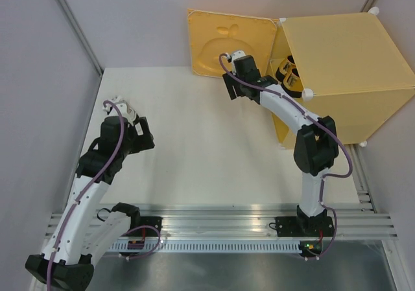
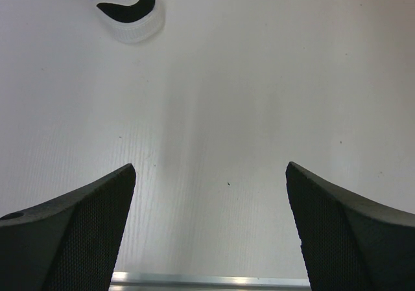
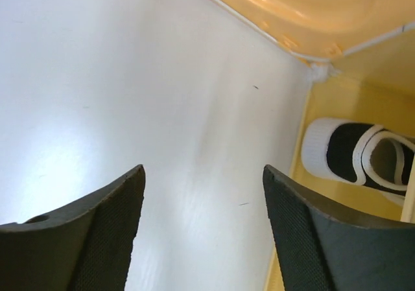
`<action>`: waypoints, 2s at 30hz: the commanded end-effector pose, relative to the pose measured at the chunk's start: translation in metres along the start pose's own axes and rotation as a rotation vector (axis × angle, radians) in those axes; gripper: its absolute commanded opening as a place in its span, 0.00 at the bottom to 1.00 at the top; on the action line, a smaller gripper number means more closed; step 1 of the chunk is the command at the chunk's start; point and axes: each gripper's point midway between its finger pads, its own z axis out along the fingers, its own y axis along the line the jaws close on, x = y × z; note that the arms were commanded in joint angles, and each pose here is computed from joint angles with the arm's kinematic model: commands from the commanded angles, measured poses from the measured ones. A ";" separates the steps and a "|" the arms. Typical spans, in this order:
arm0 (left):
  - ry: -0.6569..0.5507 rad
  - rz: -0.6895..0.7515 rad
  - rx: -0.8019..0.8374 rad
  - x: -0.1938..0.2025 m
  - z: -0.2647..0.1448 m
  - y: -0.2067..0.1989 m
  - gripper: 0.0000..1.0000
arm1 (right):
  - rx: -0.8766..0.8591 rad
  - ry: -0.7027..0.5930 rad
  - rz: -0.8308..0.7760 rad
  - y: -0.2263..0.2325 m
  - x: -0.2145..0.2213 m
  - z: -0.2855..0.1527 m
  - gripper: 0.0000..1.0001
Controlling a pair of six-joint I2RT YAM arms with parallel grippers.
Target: Place and organize the shoes in the shoe cabinet
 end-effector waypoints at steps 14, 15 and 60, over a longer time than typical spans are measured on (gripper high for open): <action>-0.063 -0.081 -0.141 -0.038 0.037 0.005 1.00 | -0.406 -0.218 0.150 0.056 -0.004 -0.182 0.98; -0.084 -0.091 -0.173 -0.044 0.040 0.009 1.00 | -0.446 -0.276 0.169 0.056 -0.011 -0.201 0.98; 0.188 -0.387 -0.286 -0.049 0.237 0.107 0.02 | -0.497 -0.186 0.167 0.065 0.075 -0.204 0.98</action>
